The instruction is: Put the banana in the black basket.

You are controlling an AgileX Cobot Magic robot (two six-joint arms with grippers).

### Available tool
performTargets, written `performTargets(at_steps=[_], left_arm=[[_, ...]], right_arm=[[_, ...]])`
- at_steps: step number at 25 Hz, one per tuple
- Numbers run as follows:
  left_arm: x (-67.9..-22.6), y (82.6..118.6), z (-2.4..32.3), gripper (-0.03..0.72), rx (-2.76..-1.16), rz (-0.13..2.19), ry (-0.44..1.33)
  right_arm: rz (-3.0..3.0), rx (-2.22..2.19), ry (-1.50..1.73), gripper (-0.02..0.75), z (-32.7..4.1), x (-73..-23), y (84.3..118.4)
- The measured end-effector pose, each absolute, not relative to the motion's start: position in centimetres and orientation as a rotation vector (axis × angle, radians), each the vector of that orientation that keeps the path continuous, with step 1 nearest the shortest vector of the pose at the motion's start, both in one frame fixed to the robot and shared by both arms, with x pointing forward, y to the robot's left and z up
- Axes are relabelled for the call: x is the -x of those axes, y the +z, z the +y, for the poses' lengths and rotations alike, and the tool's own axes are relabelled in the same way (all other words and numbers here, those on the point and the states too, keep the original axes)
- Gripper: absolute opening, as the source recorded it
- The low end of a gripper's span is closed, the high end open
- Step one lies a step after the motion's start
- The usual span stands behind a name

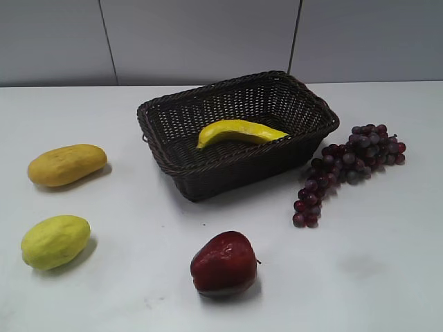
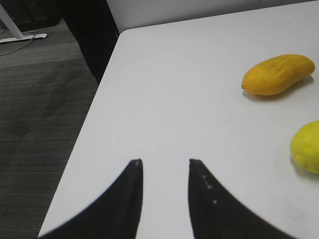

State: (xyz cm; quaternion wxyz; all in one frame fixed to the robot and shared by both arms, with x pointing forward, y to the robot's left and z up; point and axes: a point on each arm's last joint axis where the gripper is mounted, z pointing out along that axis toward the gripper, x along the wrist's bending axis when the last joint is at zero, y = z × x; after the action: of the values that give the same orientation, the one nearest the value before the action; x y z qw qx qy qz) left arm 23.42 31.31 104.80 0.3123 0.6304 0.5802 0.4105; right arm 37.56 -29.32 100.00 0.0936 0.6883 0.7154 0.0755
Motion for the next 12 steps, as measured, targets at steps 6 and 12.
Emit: performTargets(at_steps=[6, 12], left_arm=[[-23.4, 104.8, 31.3, 0.231, -1.663, 1.531, 1.083], [-23.4, 104.8, 31.3, 0.231, -1.663, 1.531, 1.083]], right_arm=[[2.055, -1.997, 0.33, 0.584, -29.5, -34.9, 101.3], [1.916, -1.871, 0.549, 0.582, -29.7, -31.9, 103.5]])
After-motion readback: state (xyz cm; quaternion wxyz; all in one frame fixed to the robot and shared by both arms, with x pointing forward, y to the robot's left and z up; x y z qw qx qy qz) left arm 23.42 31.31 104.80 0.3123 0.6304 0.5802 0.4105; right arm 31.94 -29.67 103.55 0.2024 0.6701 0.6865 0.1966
